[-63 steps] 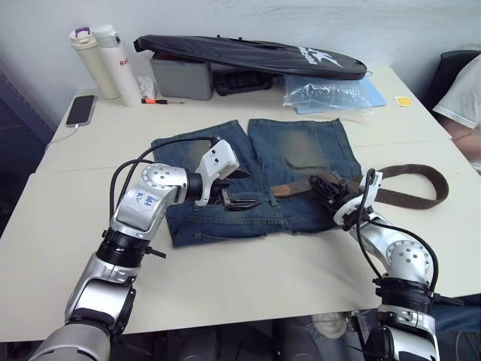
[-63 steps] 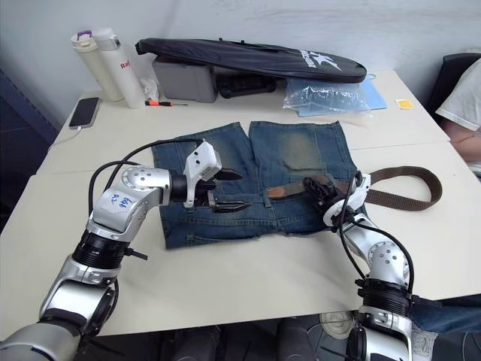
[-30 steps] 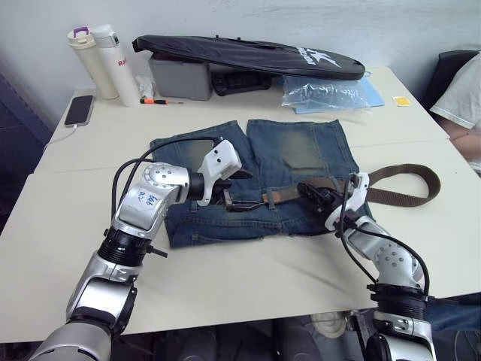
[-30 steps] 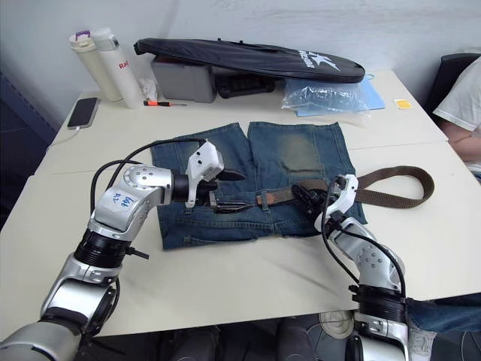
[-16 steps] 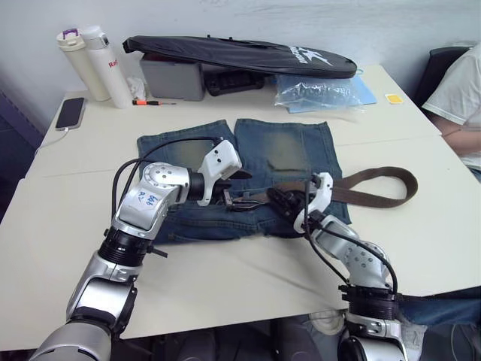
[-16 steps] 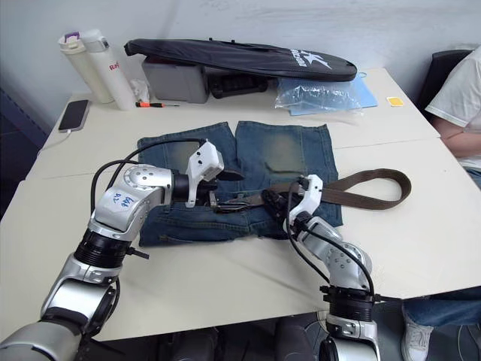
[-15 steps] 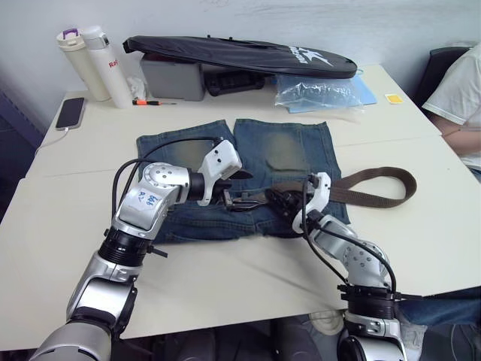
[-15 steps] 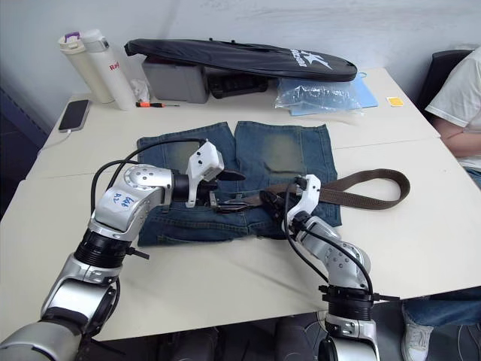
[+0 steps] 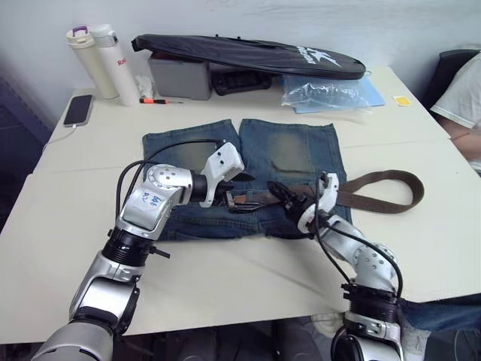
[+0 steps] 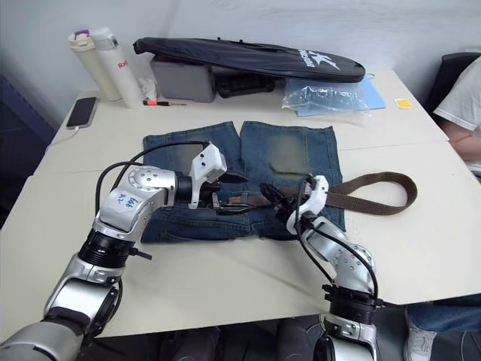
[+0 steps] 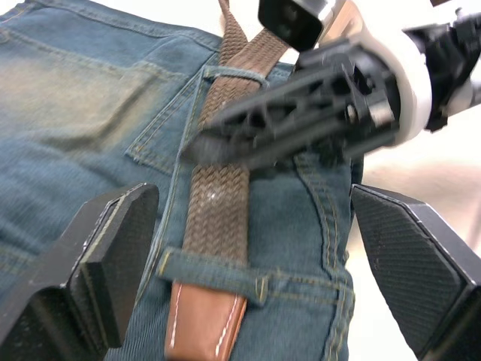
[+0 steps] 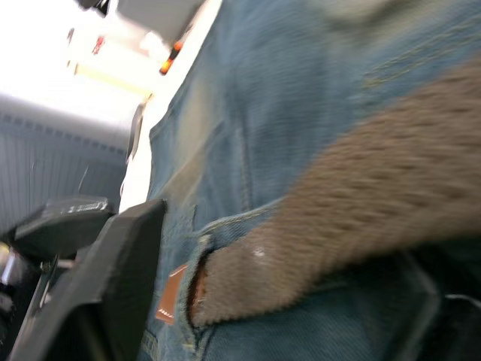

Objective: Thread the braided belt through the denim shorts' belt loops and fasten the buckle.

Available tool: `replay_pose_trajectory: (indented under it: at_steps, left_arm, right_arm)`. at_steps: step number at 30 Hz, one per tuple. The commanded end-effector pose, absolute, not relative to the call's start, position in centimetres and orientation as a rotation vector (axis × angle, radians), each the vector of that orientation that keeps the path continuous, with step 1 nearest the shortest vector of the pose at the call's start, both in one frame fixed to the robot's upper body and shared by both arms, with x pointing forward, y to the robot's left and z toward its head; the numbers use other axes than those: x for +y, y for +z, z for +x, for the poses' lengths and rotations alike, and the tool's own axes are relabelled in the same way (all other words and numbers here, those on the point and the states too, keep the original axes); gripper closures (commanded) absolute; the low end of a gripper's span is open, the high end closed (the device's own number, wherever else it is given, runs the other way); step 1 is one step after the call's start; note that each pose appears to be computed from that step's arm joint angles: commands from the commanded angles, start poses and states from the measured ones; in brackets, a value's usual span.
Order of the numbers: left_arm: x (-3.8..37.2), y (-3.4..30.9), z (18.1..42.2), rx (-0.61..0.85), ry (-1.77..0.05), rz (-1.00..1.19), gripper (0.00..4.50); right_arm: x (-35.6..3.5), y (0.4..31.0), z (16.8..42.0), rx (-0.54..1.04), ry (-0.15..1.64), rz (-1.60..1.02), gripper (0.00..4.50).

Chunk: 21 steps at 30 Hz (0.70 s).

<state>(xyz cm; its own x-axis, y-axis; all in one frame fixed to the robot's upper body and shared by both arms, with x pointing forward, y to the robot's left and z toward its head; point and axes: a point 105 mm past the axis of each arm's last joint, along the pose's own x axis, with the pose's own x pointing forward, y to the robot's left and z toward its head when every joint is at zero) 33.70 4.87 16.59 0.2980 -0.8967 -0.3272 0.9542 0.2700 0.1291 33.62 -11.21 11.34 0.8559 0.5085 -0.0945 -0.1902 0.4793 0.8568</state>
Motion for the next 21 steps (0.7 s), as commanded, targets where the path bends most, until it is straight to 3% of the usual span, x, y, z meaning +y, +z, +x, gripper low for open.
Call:
replay_pose_trajectory:
  at_steps: [1, 11, 14, 20, 21]
  left_arm:
    - [4.3, 17.8, 33.6, 0.145, -1.274, 0.347, 0.0]
    - [4.1, 17.8, 33.6, 0.141, -1.285, 0.35, 0.0]
    - [4.2, 17.8, 33.7, 0.141, -1.284, 0.351, 0.0]
    - [4.1, 17.7, 33.7, 0.142, -1.285, 0.351, 0.0]
    - [4.1, 17.8, 33.7, 0.142, -1.284, 0.351, 0.0]
  right_arm:
    - [-12.7, 12.3, 33.2, 0.327, 0.41, 1.029, 0.97]
    - [-13.9, 13.2, 33.1, 0.282, 0.327, 1.227, 0.97]
    - [-14.0, 13.1, 32.9, 0.285, 0.312, 1.254, 1.68]
    - [-12.6, 13.0, 32.9, 0.315, 0.333, 1.274, 4.3]
    - [-12.0, 13.2, 33.0, 0.323, 0.351, 1.294, 4.42]
